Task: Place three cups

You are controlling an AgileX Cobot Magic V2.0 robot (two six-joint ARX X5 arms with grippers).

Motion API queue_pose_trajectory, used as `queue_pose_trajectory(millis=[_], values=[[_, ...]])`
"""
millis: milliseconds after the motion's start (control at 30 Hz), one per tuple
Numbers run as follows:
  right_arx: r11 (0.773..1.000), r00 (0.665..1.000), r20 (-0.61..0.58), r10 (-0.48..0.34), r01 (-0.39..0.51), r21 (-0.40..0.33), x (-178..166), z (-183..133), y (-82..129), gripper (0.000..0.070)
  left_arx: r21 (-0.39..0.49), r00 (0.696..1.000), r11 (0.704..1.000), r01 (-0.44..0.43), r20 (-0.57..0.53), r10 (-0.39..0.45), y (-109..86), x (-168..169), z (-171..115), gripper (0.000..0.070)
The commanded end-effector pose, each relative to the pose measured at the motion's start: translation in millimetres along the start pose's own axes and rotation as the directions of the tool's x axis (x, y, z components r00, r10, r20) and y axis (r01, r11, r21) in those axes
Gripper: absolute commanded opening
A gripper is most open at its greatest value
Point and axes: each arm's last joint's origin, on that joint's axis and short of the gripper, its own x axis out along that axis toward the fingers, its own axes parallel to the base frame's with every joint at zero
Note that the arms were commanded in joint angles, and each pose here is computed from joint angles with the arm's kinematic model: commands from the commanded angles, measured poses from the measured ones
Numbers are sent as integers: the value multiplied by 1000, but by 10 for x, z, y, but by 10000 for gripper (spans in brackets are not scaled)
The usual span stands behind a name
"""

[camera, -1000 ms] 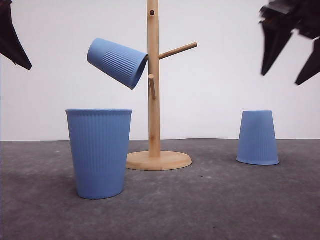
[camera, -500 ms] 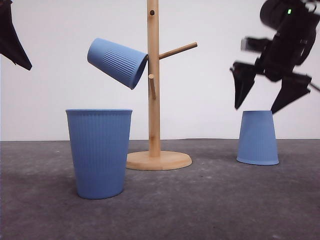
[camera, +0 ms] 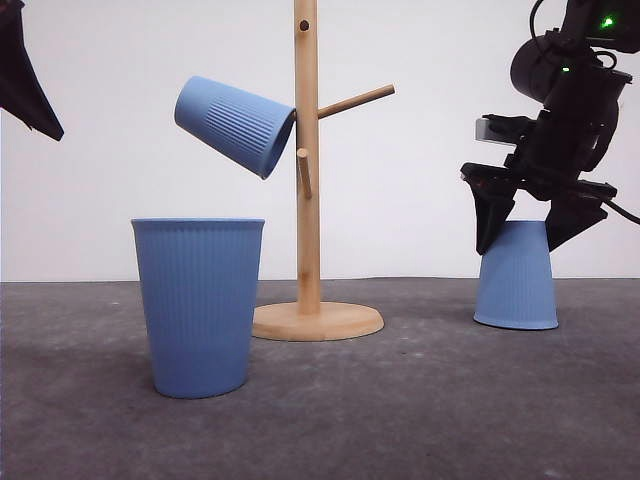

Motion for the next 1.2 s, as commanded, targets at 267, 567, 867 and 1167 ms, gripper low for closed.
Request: queue_pose_trajectory(millis=[267, 567, 867, 1167], values=[[998, 998, 13, 53, -53, -17, -247, 48, 55, 331, -19, 1000, 1000, -2, 11, 2, -7, -5, 35, 505], [946, 929, 210, 304, -320, 44, -1142, 131, 143, 331, -19, 1000, 1000, -2, 11, 2, -7, -5, 35, 505], [744, 709, 387, 590, -663, 80, -1588, 294, 43, 331, -19, 1000, 1000, -1, 11, 1, -7, -5, 35, 505], [695, 648, 393, 652, -718, 32, -1577, 355, 105, 331, -19, 1000, 1000, -1, 10, 1, -7, -5, 34, 505]])
